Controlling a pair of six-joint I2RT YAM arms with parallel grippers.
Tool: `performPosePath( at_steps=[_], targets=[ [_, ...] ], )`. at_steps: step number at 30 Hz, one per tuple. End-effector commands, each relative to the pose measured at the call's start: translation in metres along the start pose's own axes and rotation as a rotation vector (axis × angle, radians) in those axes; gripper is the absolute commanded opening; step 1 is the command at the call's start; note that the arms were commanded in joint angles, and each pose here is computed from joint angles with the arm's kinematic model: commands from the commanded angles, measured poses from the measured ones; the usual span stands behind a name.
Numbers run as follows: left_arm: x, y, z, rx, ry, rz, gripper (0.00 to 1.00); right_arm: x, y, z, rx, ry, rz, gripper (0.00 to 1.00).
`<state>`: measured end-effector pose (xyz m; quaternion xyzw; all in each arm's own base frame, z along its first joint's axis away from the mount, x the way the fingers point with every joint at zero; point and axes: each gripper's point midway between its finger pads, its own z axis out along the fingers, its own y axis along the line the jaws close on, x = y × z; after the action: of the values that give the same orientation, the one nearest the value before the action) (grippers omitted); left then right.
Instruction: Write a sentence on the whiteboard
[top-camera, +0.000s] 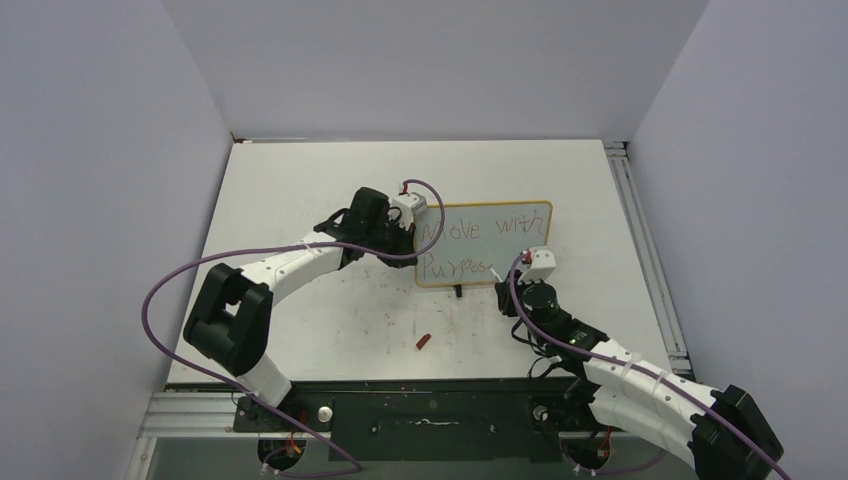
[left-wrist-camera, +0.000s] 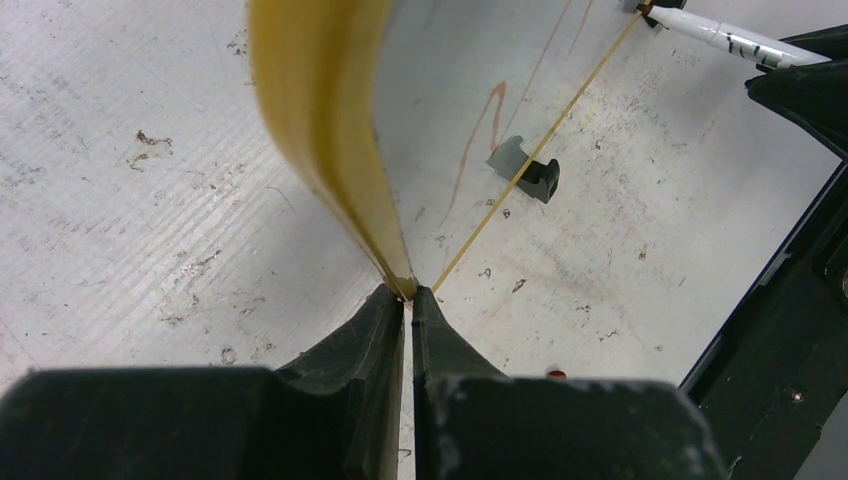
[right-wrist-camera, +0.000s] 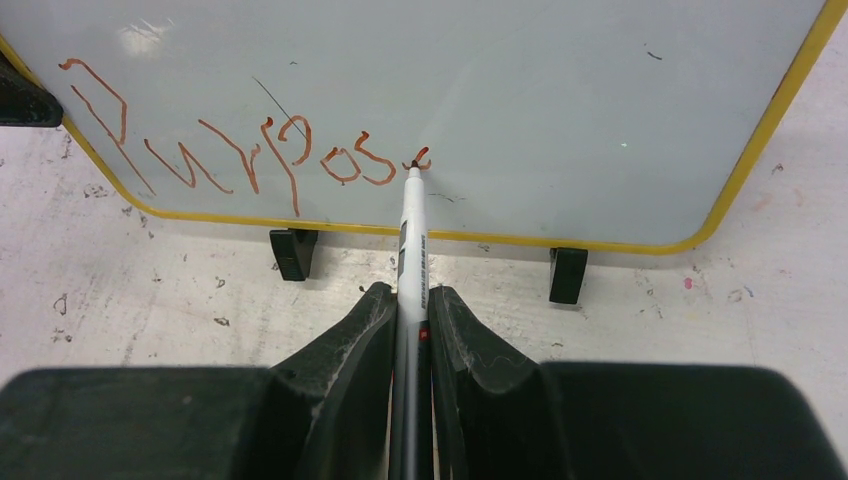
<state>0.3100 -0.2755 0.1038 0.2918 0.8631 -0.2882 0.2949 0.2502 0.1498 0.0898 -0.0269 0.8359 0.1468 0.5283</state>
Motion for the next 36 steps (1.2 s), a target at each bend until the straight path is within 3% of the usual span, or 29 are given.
performPosePath(
  at_steps=[1,20,36],
  targets=[
    [-0.037,-0.012,-0.011,0.037,-0.093,0.039,0.0,-0.009,0.007,0.003,-0.032,-0.036,0.003,0.05],
    [-0.037,-0.013,-0.012,0.038,-0.095,0.04,0.0,0.001,-0.003,0.004,0.044,0.016,0.03,0.05],
    [-0.038,-0.013,-0.013,0.038,-0.098,0.042,0.0,-0.007,-0.014,-0.002,0.092,-0.033,0.07,0.05]
  ],
)
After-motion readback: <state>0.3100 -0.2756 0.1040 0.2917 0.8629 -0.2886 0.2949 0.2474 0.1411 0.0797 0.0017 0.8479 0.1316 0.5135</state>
